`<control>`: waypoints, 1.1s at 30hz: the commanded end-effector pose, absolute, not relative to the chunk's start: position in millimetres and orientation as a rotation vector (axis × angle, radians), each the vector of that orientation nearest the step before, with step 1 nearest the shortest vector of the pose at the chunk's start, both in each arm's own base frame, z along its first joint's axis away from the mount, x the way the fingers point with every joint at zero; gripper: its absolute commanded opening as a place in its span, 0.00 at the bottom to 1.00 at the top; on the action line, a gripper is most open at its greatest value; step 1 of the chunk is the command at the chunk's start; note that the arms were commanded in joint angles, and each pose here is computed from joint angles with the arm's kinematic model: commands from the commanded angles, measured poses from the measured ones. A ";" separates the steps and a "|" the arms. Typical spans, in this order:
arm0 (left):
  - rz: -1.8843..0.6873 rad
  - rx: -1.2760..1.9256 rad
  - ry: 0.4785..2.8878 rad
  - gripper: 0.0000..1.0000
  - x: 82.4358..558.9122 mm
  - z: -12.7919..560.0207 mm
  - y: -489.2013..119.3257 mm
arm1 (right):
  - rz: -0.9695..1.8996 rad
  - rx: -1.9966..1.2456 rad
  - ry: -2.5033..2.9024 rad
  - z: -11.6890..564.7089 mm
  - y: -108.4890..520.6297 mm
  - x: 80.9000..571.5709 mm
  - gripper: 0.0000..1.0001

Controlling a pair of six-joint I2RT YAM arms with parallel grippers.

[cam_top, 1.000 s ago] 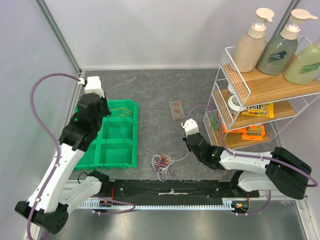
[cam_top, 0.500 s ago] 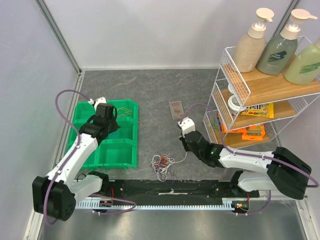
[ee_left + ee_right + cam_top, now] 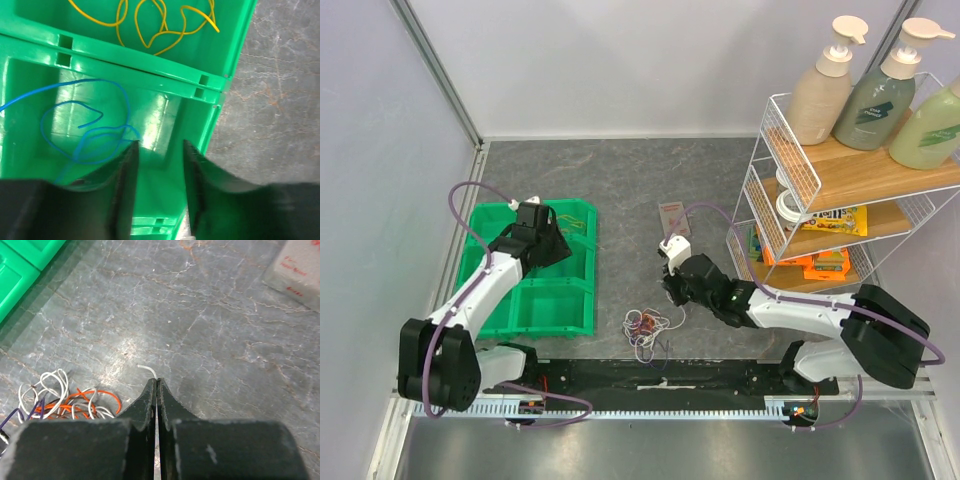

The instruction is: Untangle the cables

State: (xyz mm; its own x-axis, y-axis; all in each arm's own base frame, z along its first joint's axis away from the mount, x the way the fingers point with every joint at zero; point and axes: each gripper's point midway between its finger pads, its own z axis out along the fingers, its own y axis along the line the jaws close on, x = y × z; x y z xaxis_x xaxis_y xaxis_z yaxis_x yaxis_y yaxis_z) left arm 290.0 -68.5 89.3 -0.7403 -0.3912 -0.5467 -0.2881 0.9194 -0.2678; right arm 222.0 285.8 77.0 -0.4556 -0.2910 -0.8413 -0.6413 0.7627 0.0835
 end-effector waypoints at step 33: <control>0.182 -0.957 2.333 0.44 239.2 109.9 34.5 | 0.665 -0.997 2.008 76.0 346.4 163.1 0.63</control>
